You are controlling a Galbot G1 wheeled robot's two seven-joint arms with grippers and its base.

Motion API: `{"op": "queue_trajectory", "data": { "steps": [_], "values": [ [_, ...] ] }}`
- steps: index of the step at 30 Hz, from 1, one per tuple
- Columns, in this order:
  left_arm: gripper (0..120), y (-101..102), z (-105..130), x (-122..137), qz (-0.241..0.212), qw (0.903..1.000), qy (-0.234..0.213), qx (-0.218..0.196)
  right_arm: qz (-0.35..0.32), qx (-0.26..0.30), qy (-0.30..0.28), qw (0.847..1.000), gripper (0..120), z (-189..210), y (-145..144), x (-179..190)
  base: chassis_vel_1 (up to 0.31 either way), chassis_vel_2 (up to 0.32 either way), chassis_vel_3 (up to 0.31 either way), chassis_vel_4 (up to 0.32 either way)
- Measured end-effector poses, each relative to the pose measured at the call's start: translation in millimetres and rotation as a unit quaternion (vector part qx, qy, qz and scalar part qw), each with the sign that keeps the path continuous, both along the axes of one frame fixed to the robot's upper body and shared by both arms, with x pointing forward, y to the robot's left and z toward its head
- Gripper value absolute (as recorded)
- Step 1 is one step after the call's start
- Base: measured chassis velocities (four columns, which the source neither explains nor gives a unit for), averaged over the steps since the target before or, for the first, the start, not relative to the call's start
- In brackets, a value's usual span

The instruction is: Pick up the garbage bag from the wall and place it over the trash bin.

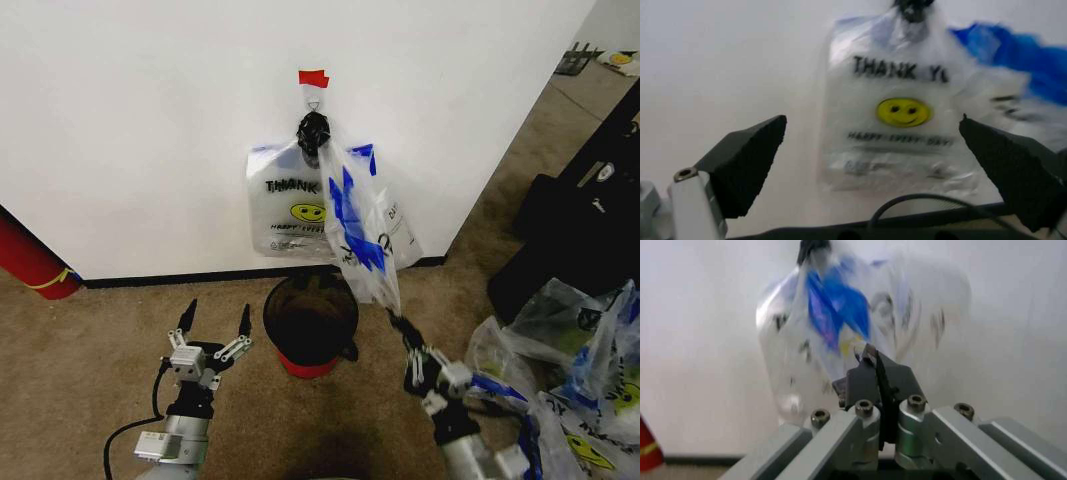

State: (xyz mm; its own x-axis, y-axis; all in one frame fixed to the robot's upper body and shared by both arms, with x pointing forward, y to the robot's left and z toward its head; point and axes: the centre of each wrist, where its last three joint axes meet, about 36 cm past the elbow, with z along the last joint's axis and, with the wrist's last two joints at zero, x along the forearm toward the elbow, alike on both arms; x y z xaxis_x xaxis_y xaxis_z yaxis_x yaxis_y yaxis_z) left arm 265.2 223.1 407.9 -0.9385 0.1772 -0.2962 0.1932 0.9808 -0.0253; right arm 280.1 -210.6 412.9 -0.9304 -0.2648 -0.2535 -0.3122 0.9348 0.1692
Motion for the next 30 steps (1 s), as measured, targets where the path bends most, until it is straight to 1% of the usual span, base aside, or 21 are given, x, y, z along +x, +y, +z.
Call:
{"op": "queue_trajectory", "data": {
  "steps": [1, 2, 5, 7, 8, 11, 13, 15, 16, 18, 19, 21, 23, 24, 27, 30],
  "values": [
    [100, 0.0, 0.0, 0.0, 0.0, 1.0, 0.0, 0.0, 0.0, 0.0, 0.0, 1.0, 0, 0.0, 0.0, 0.0, 0.0, 0.0, 0.0, 0.0],
    [100, -1.6, 6.2, 1.5, -0.011, 0.9999, 0.002, -0.004, 0.001, 0.011, -0.001, 1.0, 0, 6.7, -0.5, 10.5, 0.0, 0.0, 0.0, 0.0],
    [100, -4.7, 31.4, 6.7, -0.048, 0.9984, 0.015, -0.026, 0.001, 0.035, 0.004, 0.999, 0, 21.3, -2.9, 34.6, 0.0, 0.0, 0.0, 0.0],
    [100, -5.4, 52.9, 14.2, -0.078, 0.9958, 0.022, -0.042, -0.001, 0.036, 0.004, 0.999, 0, 25.0, -5.6, 47.0, 0.0, 0.0, 0.0, 0.0],
    [100, -5.4, 52.9, 14.2, -0.078, 0.9958, 0.022, -0.042, -0.001, 0.036, 0.004, 0.999, 0, 25.0, -5.6, 47.0, 0.0, 0.0, 0.0, 0.0],
    [100, -3.0, 77.5, 16.7, -0.107, 0.9925, 0.029, -0.051, 0.006, 0.033, 0.007, 0.999, 0, 23.1, -2.9, 58.8, 0.0, 0.0, 0.0, 0.0],
    [100, 1.5, 103.5, 12.0, -0.134, 0.9883, 0.047, -0.056, 0.029, 0.029, 0.008, 0.999, 0, 19.7, 9.2, 73.0, 0.0, 0.0, 0.0, 0.0],
    [100, 4.0, 117.3, 17.9, -0.156, 0.9841, 0.065, -0.055, 0.034, 0.027, 0.01, 0.999, 0, 18.0, 12.2, 73.8, 0.0, 0.0, 0.0, 0.0],
    [100, 4.0, 117.3, 17.9, -0.156, 0.9841, 0.065, -0.055, 0.034, 0.027, 0.01, 0.999, 0, 18.0, 12.2, 73.8, 0.0, 0.0, 0.0, 0.0],
    [100, 6.2, 135.3, 31.6, -0.19, 0.9769, 0.083, -0.052, 0.033, 0.023, 0.013, 0.999, 0, 15.7, 11.9, 71.5, 0.0, 0.0, 0.0, 0.0],
    [100, 6.7, 139.3, 36.3, -0.198, 0.9751, 0.086, -0.049, 0.033, 0.022, 0.014, 0.999, 0, 15.1, 11.5, 70.6, 0.0, 0.0, 0.0, 0.0],
    [100, 8.6, 146.5, 63.6, -0.222, 0.9702, 0.094, -0.026, 0.03, 0.019, 0.016, 0.999, 0, 14.4, 8.3, 66.2, 0.0, 0.0, 0.0, 0.0],
    [100, 8.2, 149.1, 86.7, -0.235, 0.9669, 0.098, -0.01, 0.03, 0.017, 0.016, 0.999, 0, 14.7, 6.6, 63.6, 0.0, 0.0, 0.0, 0.0],
    [100, 8.2, 149.1, 86.7, -0.235, 0.9669, 0.098, -0.01, 0.03, 0.017, 0.016, 0.999, 0, 14.7, 6.6, 63.6, 0.0, 0.0, 0.0, 0.0],
    [100, 2.7, 140.6, 115.3, -0.254, 0.9602, 0.115, 0.011, 0.028, 0.016, 0.014, 0.999, 0, 16.4, 3.1, 59.6, 0.0, 0.0, 0.0, 0.0],
    [99, -2.5, 134.3, 135.1, -0.259, 0.9579, 0.123, 0.021, 0.024, 0.013, 0.012, 1.0, 0, 18.4, -1.8, 55.5, 0.0, 0.0, 0.0, 0.0]
  ]
}}
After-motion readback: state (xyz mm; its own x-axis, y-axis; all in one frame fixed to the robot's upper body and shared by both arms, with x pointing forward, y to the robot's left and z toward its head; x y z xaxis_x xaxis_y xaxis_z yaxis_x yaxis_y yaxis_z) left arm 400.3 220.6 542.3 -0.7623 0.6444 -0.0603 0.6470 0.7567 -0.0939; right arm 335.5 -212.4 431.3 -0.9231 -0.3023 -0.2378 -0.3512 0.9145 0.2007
